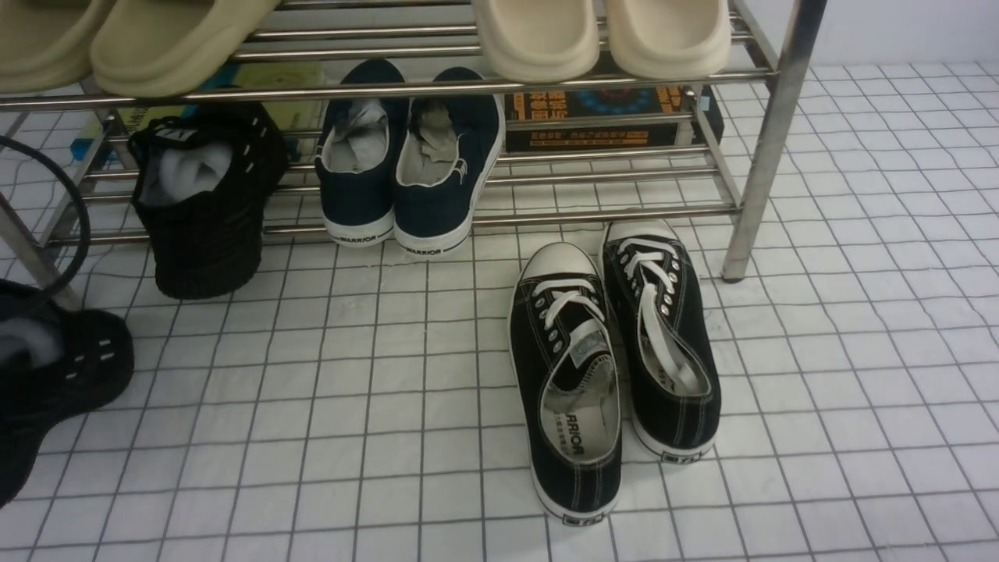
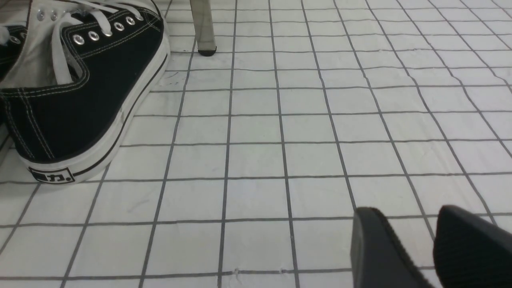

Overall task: Take the shoes off the shelf with your hand from the white checkered tablecloth.
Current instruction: 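Set the held shoe down on the floor in front of the rack with the left gripper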

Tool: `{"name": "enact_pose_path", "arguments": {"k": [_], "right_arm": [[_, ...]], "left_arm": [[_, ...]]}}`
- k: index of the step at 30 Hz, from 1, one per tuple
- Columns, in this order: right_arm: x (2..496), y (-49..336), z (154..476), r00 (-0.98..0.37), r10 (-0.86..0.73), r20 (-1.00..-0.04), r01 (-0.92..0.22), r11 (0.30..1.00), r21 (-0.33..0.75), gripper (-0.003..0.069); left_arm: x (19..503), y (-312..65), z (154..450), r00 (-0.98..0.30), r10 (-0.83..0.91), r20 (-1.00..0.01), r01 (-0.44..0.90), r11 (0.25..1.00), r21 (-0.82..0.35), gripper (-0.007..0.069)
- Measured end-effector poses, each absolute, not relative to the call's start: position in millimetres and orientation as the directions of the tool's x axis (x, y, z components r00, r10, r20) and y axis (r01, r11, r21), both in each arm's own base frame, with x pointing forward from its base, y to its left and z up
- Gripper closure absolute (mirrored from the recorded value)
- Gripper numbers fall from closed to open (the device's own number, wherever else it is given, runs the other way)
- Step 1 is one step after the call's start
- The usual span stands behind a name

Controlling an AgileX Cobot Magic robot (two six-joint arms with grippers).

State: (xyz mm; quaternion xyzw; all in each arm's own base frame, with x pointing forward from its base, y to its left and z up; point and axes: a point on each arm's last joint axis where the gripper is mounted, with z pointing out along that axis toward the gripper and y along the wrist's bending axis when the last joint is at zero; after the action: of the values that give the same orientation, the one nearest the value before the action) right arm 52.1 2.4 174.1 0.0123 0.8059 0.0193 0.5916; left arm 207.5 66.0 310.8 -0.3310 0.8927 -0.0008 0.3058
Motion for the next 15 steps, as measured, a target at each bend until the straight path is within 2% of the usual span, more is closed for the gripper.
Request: {"name": "enact_pose_path", "arguments": {"k": [8, 15], "right_arm": [[52, 2, 174, -0.300, 0.043, -0.953, -0.003, 0.999, 0.046, 0.0420], [52, 2, 174, -0.300, 0.043, -0.953, -0.003, 0.999, 0.046, 0.0420]], "left_arm": [[218, 68, 313, -0.513, -0.621, -0.593, -0.593, 0.756, -0.278, 0.0593], [244, 76, 273, -0.600, -0.645, -0.473, -0.632, 0.745, -0.214, 0.0586]]}}
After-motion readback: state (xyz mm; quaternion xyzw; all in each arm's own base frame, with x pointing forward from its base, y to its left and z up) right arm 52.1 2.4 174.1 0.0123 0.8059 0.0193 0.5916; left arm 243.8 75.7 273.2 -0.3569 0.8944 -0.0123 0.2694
